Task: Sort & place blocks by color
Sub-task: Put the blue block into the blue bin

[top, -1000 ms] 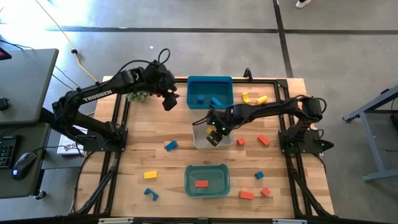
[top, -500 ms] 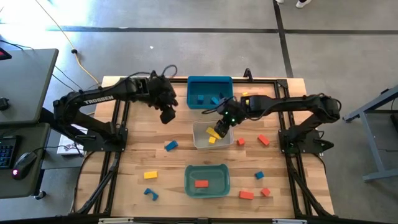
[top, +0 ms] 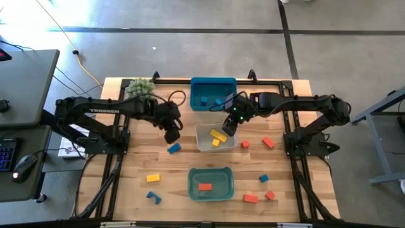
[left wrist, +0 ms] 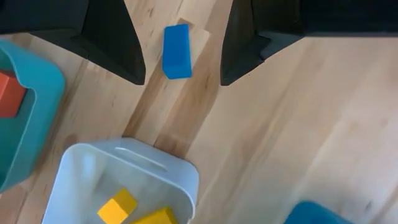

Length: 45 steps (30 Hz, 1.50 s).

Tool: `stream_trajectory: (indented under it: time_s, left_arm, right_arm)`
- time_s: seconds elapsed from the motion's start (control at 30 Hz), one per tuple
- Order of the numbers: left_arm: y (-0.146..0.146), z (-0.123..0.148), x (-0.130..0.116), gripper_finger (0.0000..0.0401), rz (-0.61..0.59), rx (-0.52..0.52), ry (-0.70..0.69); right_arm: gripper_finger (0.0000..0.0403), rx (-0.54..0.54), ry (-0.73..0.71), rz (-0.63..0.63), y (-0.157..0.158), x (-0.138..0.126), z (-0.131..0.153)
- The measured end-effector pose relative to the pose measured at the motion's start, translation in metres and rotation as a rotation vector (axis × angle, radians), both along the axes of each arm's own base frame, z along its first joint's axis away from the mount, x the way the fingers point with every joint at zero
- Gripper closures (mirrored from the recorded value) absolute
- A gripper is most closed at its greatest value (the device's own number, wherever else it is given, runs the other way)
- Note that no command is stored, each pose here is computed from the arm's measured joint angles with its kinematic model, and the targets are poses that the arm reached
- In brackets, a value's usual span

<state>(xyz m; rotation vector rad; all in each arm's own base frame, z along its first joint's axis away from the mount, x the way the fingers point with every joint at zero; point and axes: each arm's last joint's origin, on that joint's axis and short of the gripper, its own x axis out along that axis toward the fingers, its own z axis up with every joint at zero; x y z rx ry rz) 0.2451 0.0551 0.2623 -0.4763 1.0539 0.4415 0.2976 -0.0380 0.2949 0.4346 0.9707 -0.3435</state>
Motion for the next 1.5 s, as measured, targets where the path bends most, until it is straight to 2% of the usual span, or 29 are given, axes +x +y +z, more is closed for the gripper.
stream_trajectory:
  time_s: [0.27, 0.5, 0.7, 1.07, 1.27, 1.5]
  left_arm:
    - [-0.009, -0.019, -0.002, 0.0204, 0.158, -0.05, 0.014]
    - [-0.01, -0.032, -0.004, 0.0203, 0.231, -0.114, 0.03]
    - [-0.016, -0.052, -0.002, 0.0203, 0.19, -0.167, 0.073]
    - [-0.031, -0.084, 0.016, 0.0203, 0.085, -0.152, 0.124]
    - [-0.033, -0.103, 0.022, 0.0203, 0.08, -0.145, 0.202]
    - [-0.035, -0.117, 0.028, 0.0203, 0.07, -0.155, 0.227]
  right_arm:
    - [0.0195, -0.018, 0.003, 0.028, -0.002, 0.0, 0.0]
    - [0.0195, -0.021, 0.019, 0.051, -0.001, -0.001, -0.001]
    - [0.0195, -0.017, 0.024, 0.054, -0.001, -0.002, -0.001]
    - [0.0195, -0.012, 0.038, 0.056, -0.001, -0.003, -0.002]
    - [0.0195, -0.004, 0.043, 0.054, -0.001, -0.003, -0.002]
    - [0.0195, -0.001, 0.043, 0.053, -0.001, -0.004, -0.002]
